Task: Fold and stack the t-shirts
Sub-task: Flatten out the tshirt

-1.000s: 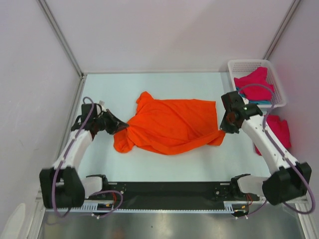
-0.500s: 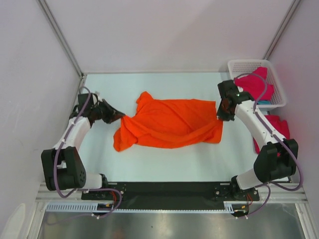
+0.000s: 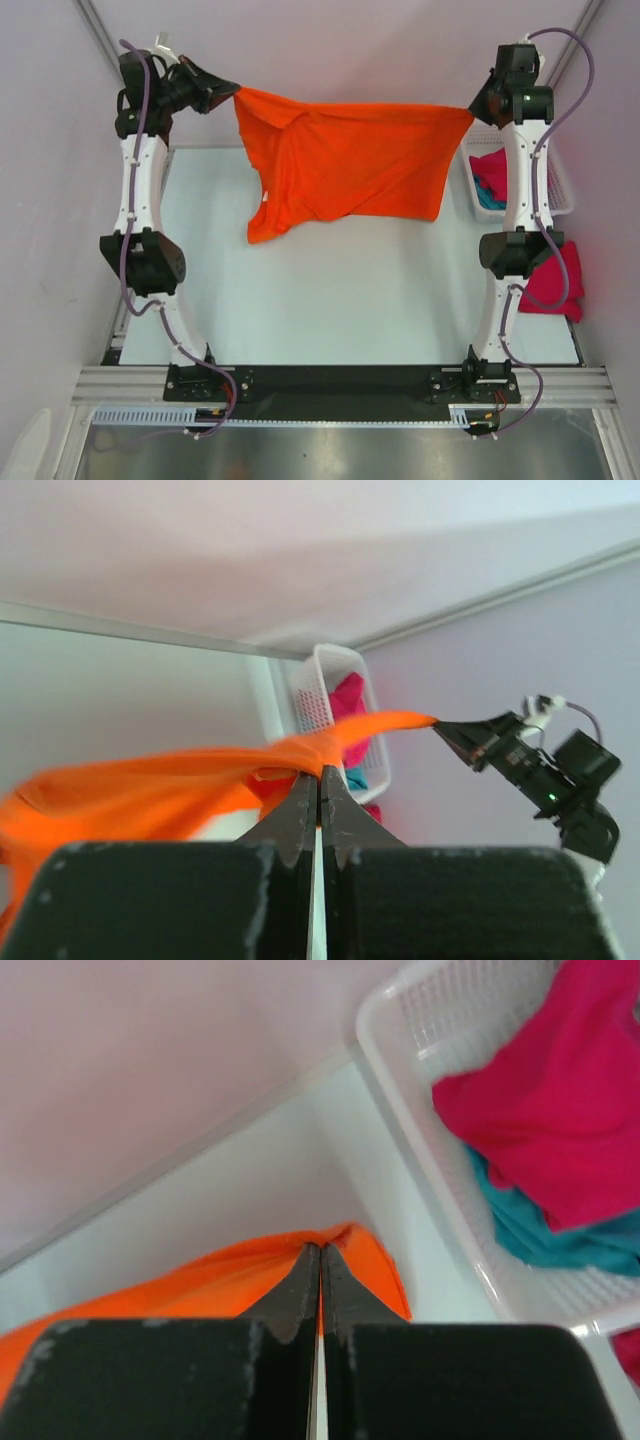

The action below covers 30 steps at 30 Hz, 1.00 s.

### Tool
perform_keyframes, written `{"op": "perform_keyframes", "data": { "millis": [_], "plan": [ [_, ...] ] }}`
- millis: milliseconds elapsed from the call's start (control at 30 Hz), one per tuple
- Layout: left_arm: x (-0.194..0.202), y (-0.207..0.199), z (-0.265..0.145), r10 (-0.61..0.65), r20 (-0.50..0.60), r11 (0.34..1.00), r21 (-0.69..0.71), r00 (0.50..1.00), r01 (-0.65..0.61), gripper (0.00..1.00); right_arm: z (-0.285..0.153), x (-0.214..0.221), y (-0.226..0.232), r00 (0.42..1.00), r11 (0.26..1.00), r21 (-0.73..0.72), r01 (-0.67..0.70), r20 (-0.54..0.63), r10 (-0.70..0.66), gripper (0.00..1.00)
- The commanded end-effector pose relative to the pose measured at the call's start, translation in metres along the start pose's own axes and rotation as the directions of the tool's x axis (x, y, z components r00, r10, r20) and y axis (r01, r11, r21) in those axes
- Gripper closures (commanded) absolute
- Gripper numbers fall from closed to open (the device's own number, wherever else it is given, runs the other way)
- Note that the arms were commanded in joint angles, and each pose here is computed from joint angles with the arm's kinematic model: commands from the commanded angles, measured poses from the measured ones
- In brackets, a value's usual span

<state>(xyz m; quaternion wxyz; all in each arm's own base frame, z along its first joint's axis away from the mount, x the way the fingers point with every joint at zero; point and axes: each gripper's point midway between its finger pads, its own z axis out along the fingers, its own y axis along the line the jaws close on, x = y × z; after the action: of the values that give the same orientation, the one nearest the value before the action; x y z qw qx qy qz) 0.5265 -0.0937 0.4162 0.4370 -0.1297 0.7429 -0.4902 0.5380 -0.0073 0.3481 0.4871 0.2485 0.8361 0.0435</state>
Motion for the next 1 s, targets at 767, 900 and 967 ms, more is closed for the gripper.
{"op": "perform_keyframes", "data": {
  "millis": [767,900,967],
  "plan": [
    [0.129,-0.349,-0.316,0.281,0.3,0.74,0.538,0.912,-0.404,1.0,-0.358,0.014,0.012,0.981,0.905,-0.42,0.066,0.191,0.017,1.0],
    [0.106,-0.316,-0.283,0.236,0.278,0.812,0.471,0.931,-0.346,1.0,-0.313,0.027,0.015,0.988,0.943,-0.315,0.11,0.142,-0.067,1.0],
    [0.081,-0.277,-0.242,0.192,0.238,0.863,0.422,0.952,-0.279,1.0,-0.284,0.032,0.023,0.987,0.95,-0.281,0.136,0.123,-0.105,1.0]
  ]
}}
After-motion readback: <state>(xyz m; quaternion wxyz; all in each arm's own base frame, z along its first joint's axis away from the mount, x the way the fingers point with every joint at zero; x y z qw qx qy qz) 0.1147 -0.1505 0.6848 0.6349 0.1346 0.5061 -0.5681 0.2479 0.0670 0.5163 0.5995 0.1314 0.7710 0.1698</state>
